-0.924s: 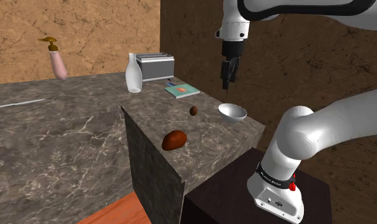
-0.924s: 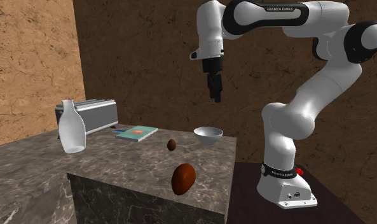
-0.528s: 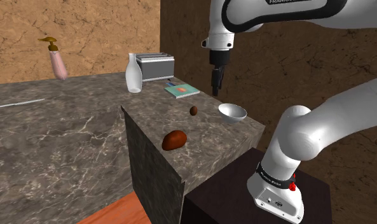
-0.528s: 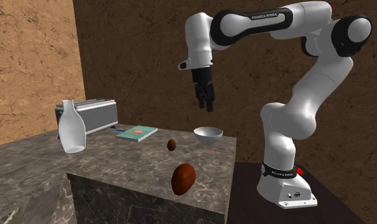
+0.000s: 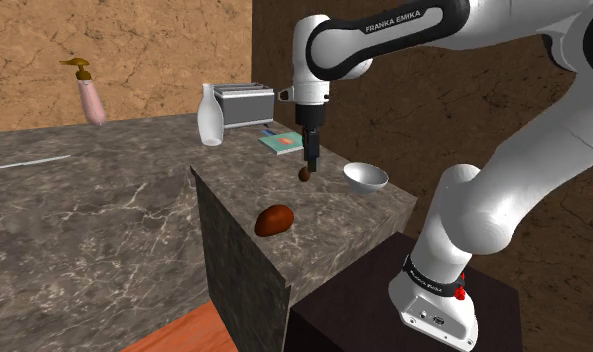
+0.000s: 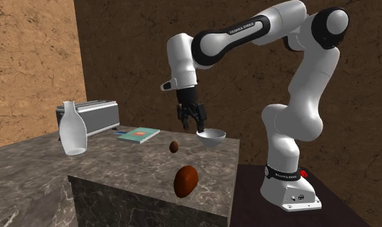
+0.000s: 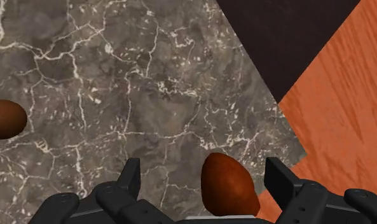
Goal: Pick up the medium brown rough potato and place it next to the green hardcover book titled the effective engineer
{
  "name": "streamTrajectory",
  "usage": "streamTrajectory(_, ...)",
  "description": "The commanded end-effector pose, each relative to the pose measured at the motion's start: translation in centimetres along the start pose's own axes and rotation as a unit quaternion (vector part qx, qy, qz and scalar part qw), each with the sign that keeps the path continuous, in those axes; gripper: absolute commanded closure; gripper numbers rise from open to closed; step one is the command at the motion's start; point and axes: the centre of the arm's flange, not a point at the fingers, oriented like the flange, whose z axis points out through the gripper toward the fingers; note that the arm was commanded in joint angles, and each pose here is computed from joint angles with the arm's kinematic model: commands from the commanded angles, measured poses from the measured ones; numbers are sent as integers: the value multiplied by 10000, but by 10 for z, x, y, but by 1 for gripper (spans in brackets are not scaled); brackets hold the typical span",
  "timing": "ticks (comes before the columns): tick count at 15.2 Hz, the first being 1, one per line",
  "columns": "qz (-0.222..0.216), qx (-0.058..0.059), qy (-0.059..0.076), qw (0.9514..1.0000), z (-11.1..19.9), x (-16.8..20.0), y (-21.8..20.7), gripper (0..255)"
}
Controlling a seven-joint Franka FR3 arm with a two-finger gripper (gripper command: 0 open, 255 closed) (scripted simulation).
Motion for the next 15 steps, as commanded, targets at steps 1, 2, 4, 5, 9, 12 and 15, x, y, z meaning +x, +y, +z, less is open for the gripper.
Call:
streamTrajectory(1, -509, 113, -1, 9986, 15, 23, 0, 0)
streamTrajectory(2, -752, 170, -4, 9970, 23, 34, -1, 0)
streamTrajectory(4, -1235, 282, -11, 9919, 38, 55, -5, 0)
streamTrajectory(5, -1476, 338, -14, 9885, 46, 66, -8, 0)
streamTrajectory(9, -2427, 559, -26, 9685, 76, 106, -25, 0)
streamTrajectory(12, -2917, 673, -33, 9541, 91, 125, -38, 0)
streamTrajectory(15, -2917, 673, -33, 9541, 107, 124, -40, 0)
